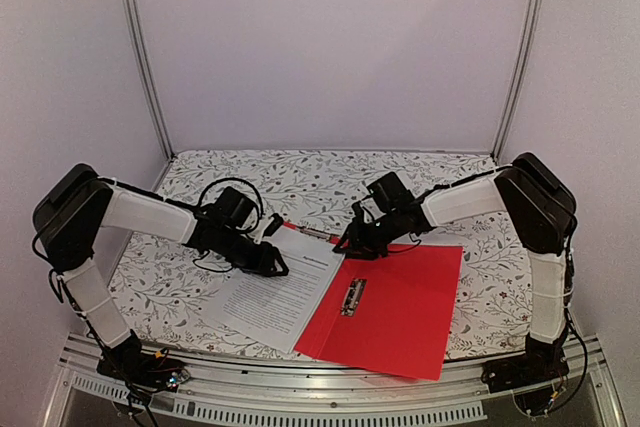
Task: Put the files into the folder
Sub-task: Adjust the file in the folder.
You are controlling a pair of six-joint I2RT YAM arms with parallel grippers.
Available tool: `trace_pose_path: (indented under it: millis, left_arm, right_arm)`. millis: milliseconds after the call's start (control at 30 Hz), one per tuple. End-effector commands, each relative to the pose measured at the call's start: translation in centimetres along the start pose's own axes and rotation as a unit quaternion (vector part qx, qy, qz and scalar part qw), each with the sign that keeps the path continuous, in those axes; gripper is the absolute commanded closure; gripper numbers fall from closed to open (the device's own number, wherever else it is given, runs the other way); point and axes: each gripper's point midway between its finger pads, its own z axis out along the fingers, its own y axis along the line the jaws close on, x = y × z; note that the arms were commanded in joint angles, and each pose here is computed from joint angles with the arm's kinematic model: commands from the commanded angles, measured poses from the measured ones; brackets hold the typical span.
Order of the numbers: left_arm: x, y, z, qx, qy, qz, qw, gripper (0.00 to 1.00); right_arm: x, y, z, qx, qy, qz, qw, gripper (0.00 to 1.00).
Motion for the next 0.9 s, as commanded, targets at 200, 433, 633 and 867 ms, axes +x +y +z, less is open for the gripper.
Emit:
trace_pose_path:
  millis: [200, 433, 633, 867]
  left_arm:
    - [1.0, 0.5, 1.0, -0.019, 0.015, -0.007, 1.000, 0.56]
    - [0.7, 0.4, 1.1, -0.028, 0.018, -0.005, 0.999, 0.56]
    - [0.3, 0.1, 1.3, -0.030, 0.023, 0.003, 0.999, 0.56]
    - [0.4, 0.1, 1.5, -0.033, 0.030, 0.003, 0.999, 0.56]
  right_arm:
    - [0.6, -2.7, 1.6, 0.001, 0.009, 0.053, 0.999, 0.76]
    - [0.6, -3.3, 1.2, 0.008, 0.002, 0.066, 0.998, 0.82]
    - [0.0, -3.2, 0.7, 0.010, -0.011, 0.060, 0.998, 0.84]
    - [-0.7, -2.9, 0.2, 0.015, -0.026, 0.048, 0.998, 0.84]
